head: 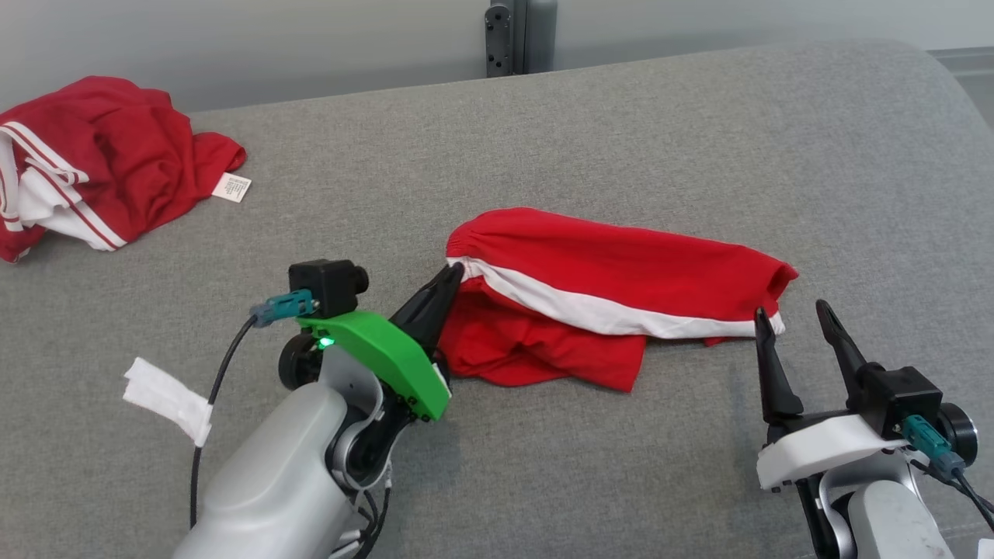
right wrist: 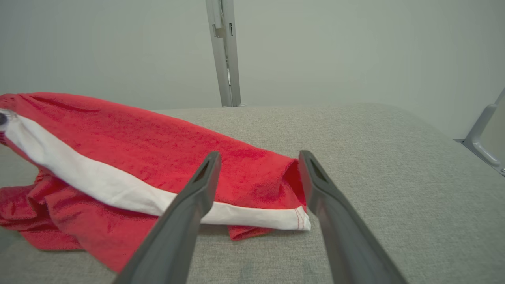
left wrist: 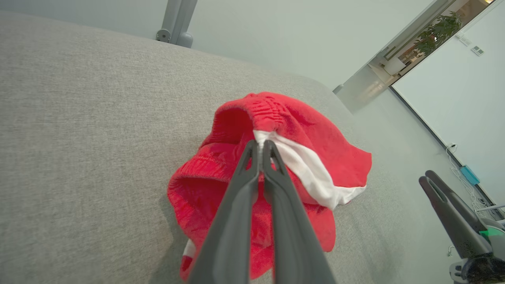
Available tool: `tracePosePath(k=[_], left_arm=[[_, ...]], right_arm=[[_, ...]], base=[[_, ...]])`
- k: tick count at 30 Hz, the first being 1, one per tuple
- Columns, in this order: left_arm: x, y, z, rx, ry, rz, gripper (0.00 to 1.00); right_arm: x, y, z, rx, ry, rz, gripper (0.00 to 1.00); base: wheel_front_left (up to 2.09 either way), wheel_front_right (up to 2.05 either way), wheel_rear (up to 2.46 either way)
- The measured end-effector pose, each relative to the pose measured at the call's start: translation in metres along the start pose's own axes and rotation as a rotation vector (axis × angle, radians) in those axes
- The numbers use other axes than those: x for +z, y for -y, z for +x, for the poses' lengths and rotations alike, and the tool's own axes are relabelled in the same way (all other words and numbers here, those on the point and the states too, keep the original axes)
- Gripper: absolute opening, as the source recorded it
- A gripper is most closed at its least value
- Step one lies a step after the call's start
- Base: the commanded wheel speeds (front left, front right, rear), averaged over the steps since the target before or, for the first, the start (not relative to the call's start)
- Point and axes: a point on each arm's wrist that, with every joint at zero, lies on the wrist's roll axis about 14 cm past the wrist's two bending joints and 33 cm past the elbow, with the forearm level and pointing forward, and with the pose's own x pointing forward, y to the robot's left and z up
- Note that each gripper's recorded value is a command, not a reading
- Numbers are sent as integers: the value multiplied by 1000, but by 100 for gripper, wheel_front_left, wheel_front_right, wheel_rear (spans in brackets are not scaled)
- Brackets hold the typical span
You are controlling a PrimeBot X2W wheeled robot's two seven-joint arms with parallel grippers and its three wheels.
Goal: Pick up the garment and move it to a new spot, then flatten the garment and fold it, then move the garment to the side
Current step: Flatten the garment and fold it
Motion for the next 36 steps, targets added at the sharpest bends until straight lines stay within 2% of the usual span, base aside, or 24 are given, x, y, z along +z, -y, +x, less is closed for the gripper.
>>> tracePosePath(k=[8,17,28,29,30,33,34,36], left_arm=[[-6,-37,-26,124,36,16,0],[-10,-53,-27,170,39,13,0],[-10,-64,-25,191,37,11,0],[-11,-65,-25,193,36,11,0],[-11,-66,-26,195,35,10,0],[-10,-67,-26,197,36,11,0],[-10,-67,-26,197,36,11,0],[-9,-68,-25,198,37,12,0]], right_arm=[[-37,14,-5,-29,-124,-72,100],[-62,21,7,-30,-210,-107,100],[-89,-1,25,58,-300,-119,100],[-91,-3,26,65,-307,-116,93],[-93,-6,26,70,-314,-112,82],[-98,-12,27,86,-331,-102,66],[-99,-13,28,91,-334,-102,51],[-101,-15,29,96,-341,-95,46]], base=[[0,0,0],[0,0,0],[0,0,0],[0,0,0],[0,0,0],[0,0,0],[0,0,0],[0,0,0]])
